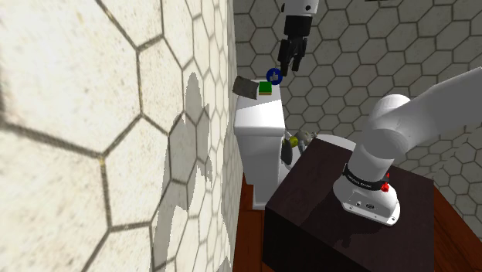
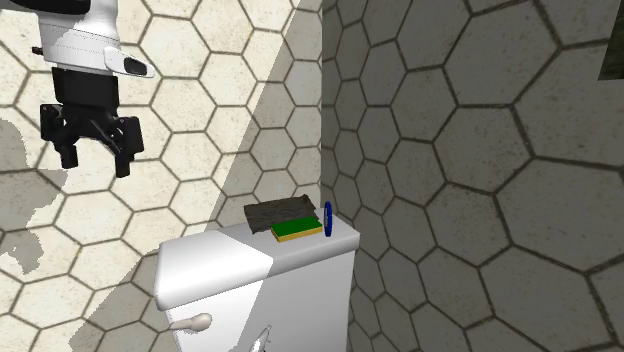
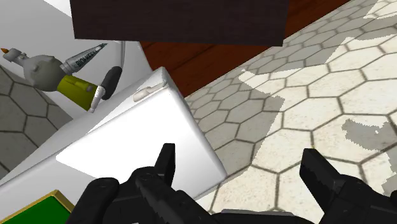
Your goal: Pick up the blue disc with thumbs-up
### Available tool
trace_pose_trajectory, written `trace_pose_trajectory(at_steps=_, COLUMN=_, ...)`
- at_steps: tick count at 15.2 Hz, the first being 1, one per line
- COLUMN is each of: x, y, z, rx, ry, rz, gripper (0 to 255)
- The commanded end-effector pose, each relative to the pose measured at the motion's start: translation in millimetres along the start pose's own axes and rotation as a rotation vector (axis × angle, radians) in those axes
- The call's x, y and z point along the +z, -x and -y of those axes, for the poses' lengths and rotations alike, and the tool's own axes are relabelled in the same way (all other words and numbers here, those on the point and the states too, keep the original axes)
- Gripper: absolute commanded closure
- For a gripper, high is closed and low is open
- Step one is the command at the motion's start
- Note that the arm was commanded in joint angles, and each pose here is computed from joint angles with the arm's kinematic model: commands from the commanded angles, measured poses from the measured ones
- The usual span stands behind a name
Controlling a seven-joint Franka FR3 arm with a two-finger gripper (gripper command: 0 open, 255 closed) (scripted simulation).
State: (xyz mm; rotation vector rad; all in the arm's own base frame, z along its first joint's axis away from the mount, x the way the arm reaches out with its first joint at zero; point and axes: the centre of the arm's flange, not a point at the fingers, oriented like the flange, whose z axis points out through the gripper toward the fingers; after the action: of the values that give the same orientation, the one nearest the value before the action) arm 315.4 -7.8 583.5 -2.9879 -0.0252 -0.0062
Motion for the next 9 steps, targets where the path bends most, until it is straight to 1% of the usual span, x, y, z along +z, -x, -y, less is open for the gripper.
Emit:
trace_pose_trajectory(at_steps=1, x=0.0, y=0.0, z=0.0, rx=0.0, ry=0.0, rz=0.0, gripper=0)
trace_pose_trajectory(at_steps=9, x=19.5, y=-57.7, z=-85.8, rx=-0.025, ry=0.013, rz=0.015, gripper=0)
